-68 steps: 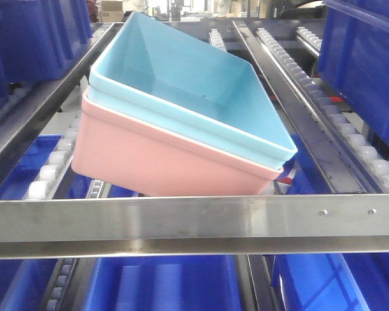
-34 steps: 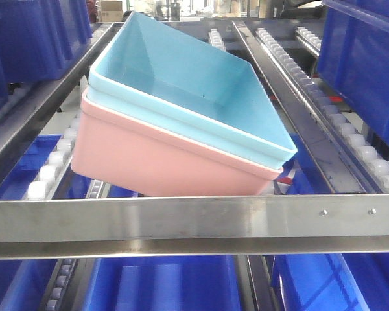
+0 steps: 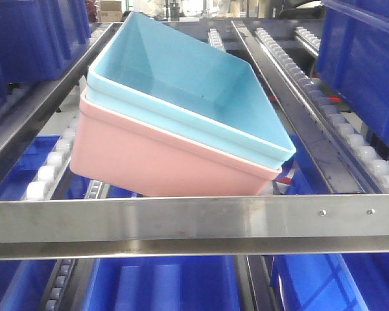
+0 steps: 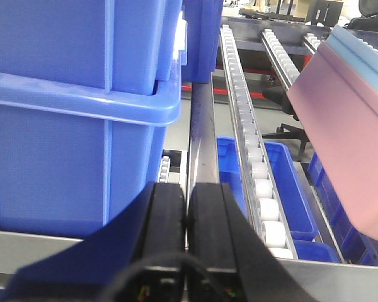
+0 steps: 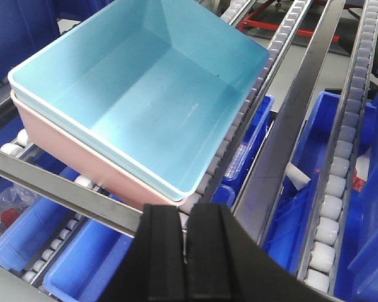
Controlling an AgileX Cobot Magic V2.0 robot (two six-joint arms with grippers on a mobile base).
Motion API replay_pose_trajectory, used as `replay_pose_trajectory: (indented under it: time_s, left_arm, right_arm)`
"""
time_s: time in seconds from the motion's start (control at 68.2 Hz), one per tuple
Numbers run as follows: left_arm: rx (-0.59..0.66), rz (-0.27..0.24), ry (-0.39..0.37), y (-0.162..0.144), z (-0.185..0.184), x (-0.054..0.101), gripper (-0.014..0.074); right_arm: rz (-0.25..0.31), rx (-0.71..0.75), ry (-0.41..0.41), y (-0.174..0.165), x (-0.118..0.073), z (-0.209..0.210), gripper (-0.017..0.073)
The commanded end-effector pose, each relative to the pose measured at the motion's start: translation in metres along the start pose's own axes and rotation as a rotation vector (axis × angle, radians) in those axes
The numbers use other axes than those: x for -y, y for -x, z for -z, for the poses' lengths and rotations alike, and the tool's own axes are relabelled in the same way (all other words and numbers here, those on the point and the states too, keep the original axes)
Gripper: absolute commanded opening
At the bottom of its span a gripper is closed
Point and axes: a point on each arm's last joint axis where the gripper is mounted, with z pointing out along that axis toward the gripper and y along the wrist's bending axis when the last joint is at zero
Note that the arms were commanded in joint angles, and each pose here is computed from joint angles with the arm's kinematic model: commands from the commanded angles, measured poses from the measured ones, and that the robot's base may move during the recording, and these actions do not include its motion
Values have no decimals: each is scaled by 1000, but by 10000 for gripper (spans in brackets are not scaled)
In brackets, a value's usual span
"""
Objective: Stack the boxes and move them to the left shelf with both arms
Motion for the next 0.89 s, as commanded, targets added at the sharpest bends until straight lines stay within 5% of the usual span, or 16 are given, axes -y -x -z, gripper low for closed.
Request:
replay_pose_trajectory:
  time_s: [0.0,0.689,0.88]
  left_arm:
    - [79,4,5,-1,0,-1,-3]
    - [79,4,5,-1,0,-1,-3]
    - [79,4,5,-1,0,-1,-3]
  right_arm:
    - [33,97,24,15,-2,3,36]
    - [18,116,29,16,-3,3,36]
    - [2,99,-202,5,20,1,36]
